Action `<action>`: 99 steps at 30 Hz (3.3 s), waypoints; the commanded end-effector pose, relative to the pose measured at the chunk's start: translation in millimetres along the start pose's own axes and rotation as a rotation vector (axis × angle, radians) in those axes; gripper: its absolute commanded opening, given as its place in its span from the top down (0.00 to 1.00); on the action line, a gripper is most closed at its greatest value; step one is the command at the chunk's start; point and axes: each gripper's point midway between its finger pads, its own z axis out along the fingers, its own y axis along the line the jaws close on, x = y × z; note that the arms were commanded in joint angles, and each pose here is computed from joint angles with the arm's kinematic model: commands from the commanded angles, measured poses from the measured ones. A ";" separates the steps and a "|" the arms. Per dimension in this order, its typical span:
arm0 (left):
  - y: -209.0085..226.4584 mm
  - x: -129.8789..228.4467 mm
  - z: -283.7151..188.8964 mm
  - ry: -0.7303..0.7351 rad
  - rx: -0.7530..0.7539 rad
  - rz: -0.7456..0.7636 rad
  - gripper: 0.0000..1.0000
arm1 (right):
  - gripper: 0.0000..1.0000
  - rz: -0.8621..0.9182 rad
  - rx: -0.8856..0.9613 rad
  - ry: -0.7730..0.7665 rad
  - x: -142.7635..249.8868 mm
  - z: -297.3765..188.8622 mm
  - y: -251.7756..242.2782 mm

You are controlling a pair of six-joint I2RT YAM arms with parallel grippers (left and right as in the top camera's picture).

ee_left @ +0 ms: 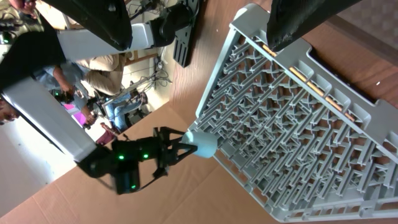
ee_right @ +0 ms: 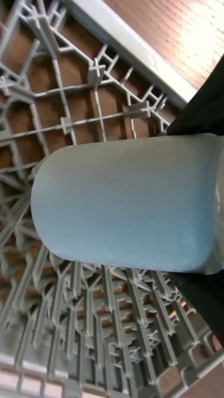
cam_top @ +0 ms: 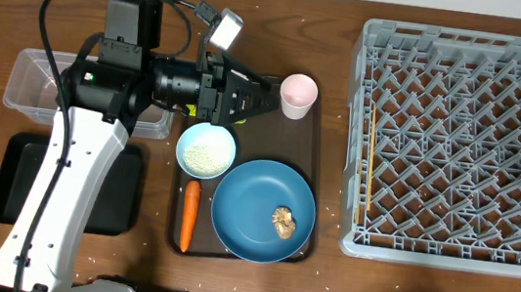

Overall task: Sort waste into correct bins and load items into the dishwasher rack
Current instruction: 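Carry blue cup with right gripper into the dish rack, then release blue cup upside down in rack, withdraw right gripper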

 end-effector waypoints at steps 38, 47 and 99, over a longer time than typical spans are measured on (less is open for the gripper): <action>5.6 -0.9 -1.9 -0.004 -0.049 -0.004 0.30 | 0.49 0.140 -0.194 0.218 14.1 -3.5 14.6; 6.5 1.7 -2.0 0.001 -0.053 -0.020 0.30 | 0.42 0.124 -0.020 0.217 20.4 0.2 -16.5; 10.2 4.8 -2.0 0.008 -0.075 -0.043 0.29 | 0.32 -0.101 -0.363 0.100 13.6 51.6 63.0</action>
